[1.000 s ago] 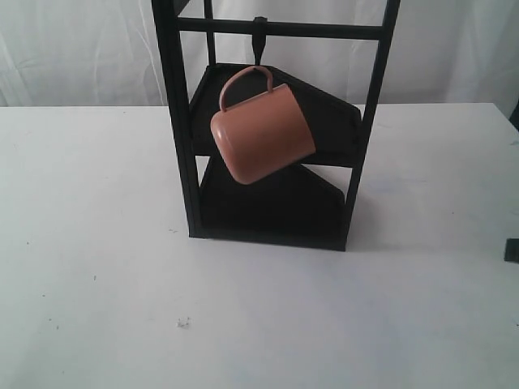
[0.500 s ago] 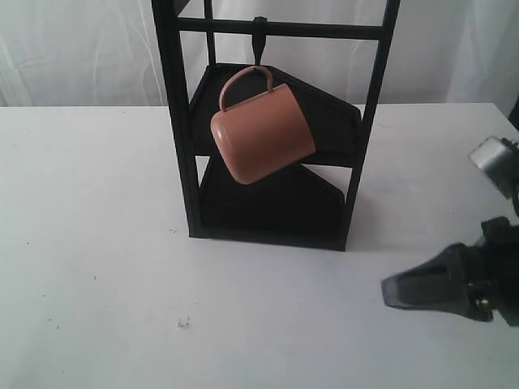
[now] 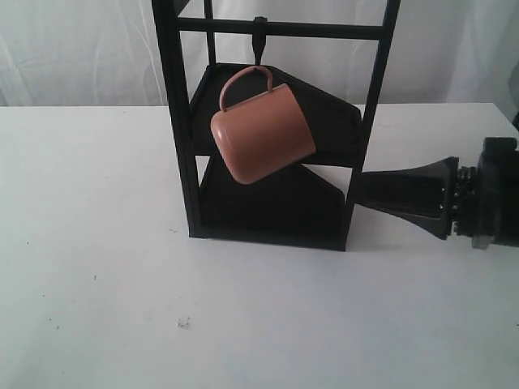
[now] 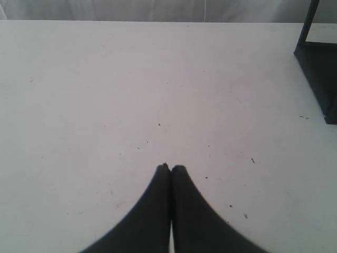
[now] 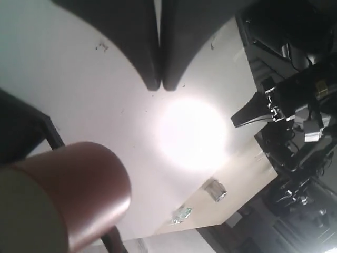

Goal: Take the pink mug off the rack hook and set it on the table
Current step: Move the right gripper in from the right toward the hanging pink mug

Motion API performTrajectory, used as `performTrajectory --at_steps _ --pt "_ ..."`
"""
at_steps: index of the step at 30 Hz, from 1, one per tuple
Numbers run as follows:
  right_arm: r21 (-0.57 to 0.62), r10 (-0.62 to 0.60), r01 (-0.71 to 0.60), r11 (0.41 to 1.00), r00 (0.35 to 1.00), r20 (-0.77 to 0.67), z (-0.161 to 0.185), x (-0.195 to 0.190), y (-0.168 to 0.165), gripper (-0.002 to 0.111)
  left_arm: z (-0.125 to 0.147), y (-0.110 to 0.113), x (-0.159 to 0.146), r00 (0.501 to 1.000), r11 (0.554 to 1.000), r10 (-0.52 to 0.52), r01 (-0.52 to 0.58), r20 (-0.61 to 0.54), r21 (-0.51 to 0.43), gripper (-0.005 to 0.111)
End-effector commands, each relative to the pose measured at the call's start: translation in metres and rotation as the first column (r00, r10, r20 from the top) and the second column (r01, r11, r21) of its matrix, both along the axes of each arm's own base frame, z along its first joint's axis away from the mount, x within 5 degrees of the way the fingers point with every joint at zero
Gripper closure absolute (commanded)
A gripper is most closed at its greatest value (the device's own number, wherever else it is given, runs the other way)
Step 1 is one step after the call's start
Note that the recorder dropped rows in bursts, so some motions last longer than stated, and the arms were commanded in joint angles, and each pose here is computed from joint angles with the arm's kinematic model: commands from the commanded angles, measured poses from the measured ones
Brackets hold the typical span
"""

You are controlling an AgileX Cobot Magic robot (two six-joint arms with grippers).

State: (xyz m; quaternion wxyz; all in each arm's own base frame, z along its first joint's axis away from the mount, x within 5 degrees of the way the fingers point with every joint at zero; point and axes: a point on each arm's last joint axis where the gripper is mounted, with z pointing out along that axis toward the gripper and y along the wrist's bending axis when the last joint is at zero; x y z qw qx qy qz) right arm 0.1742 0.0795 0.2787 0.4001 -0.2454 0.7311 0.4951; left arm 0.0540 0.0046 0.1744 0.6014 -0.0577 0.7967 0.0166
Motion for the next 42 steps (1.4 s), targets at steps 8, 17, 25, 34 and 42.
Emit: performTrajectory --at_steps 8,17,25,34,42 --pt "-0.282 0.220 -0.071 0.957 0.811 0.542 -0.003 -0.004 0.033 0.108 -0.001 0.000 0.000 1.000 1.000 -0.007 0.007 0.001 -0.005 0.107" --pt "-0.350 0.218 -0.007 0.937 0.793 0.568 -0.003 0.000 0.043 0.106 -0.001 0.000 0.000 1.000 1.000 -0.007 0.007 0.001 -0.005 0.107" --pt "-0.363 0.224 -0.001 0.932 0.788 0.573 -0.002 -0.001 0.046 0.072 -0.001 0.000 0.000 1.000 1.000 -0.007 0.007 0.001 -0.005 0.107" --pt "-0.305 0.096 0.097 0.947 0.821 0.562 0.002 0.008 0.043 0.038 -0.001 0.000 0.000 1.000 1.000 -0.007 0.007 0.001 -0.005 0.107" --pt "-0.297 -0.015 0.277 0.914 0.753 0.658 0.043 0.038 0.041 0.031 -0.001 0.000 0.000 1.000 1.000 -0.007 0.007 0.001 -0.005 0.107"
